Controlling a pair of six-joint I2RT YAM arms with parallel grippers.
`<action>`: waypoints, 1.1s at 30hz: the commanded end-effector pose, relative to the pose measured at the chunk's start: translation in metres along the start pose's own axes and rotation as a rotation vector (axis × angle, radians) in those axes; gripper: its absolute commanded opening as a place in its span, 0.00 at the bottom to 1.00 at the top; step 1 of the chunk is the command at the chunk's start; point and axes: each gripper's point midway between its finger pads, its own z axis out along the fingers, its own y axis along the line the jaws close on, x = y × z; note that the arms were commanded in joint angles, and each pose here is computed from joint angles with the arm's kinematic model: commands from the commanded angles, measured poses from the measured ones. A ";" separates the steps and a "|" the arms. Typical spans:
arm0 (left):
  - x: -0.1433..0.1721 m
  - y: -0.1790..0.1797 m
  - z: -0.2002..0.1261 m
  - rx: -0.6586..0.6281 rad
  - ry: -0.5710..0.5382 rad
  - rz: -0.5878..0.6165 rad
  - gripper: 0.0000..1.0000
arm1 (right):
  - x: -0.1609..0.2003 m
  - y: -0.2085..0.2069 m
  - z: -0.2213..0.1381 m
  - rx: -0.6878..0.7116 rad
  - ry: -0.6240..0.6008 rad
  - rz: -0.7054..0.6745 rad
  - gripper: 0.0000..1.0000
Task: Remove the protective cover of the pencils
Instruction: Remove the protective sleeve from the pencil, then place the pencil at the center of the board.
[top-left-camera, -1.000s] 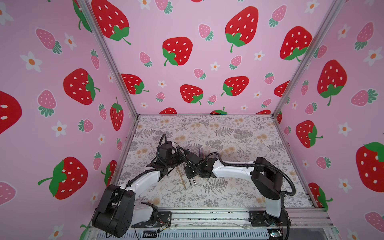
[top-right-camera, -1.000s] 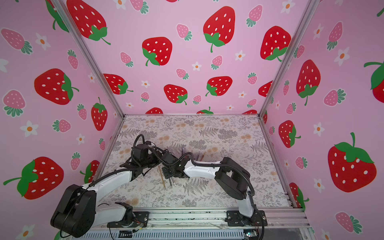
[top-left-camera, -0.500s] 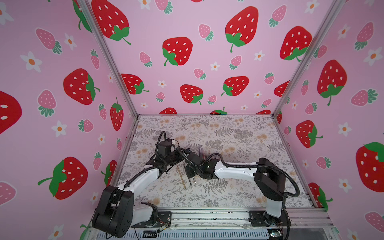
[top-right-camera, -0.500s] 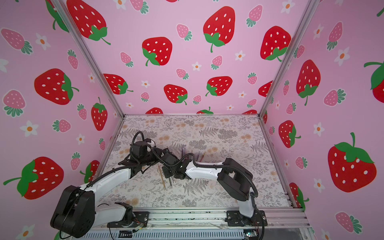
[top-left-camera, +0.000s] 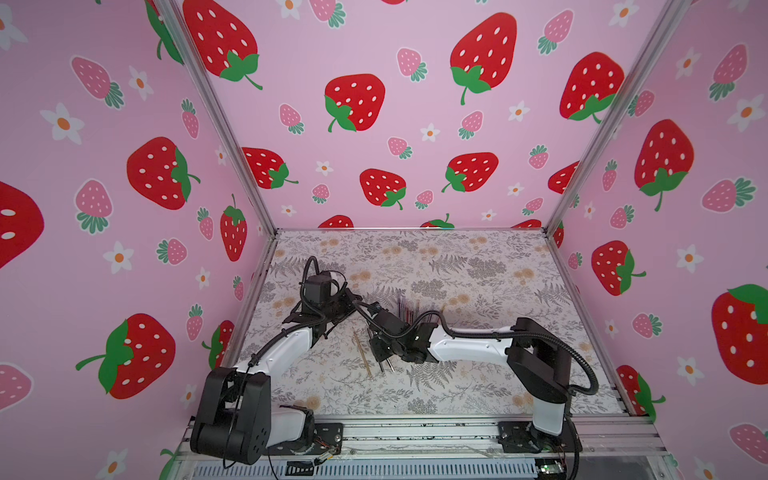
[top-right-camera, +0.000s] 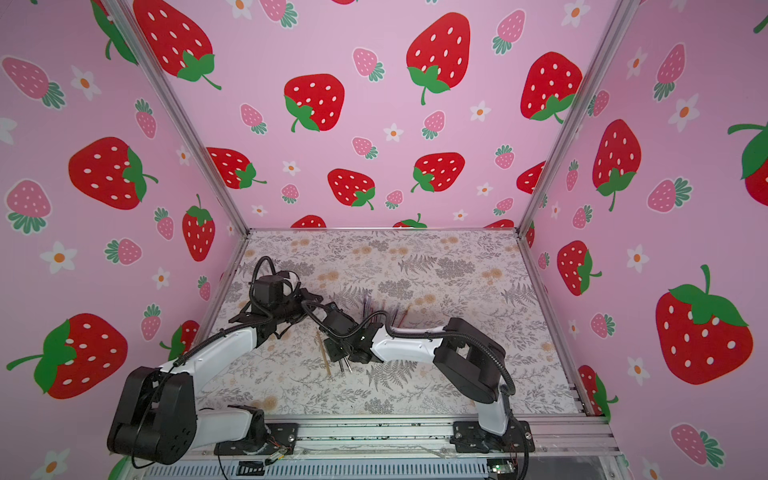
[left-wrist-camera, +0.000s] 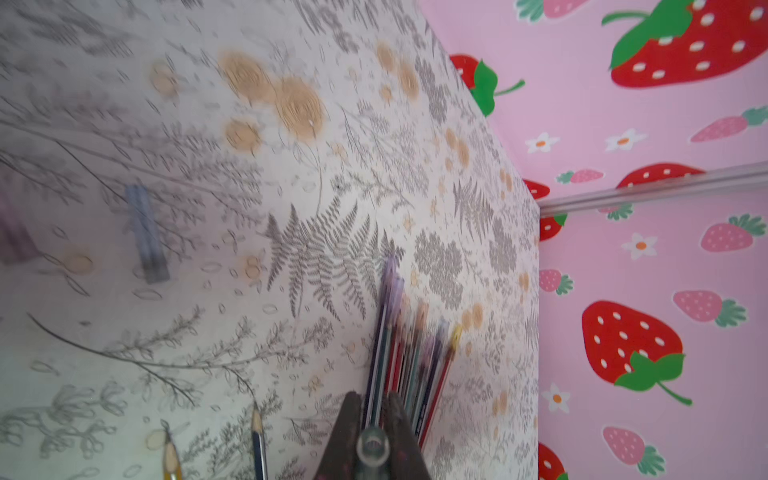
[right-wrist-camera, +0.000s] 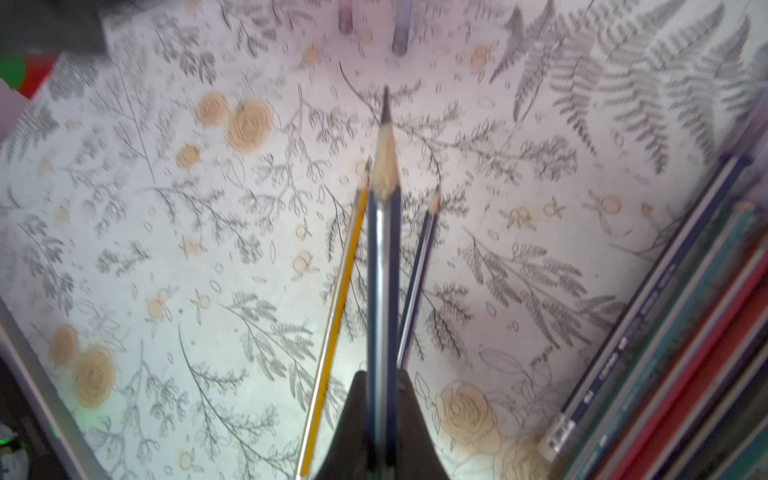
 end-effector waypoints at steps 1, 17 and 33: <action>-0.034 -0.013 0.000 0.025 -0.088 0.012 0.00 | 0.013 -0.001 -0.009 0.011 0.047 -0.017 0.00; -0.033 -0.001 0.022 -0.037 -0.041 0.006 0.00 | 0.022 -0.026 -0.004 0.098 0.080 0.093 0.00; -0.011 0.022 0.065 -0.158 0.091 0.032 0.00 | 0.037 -0.040 0.025 0.104 0.190 0.182 0.00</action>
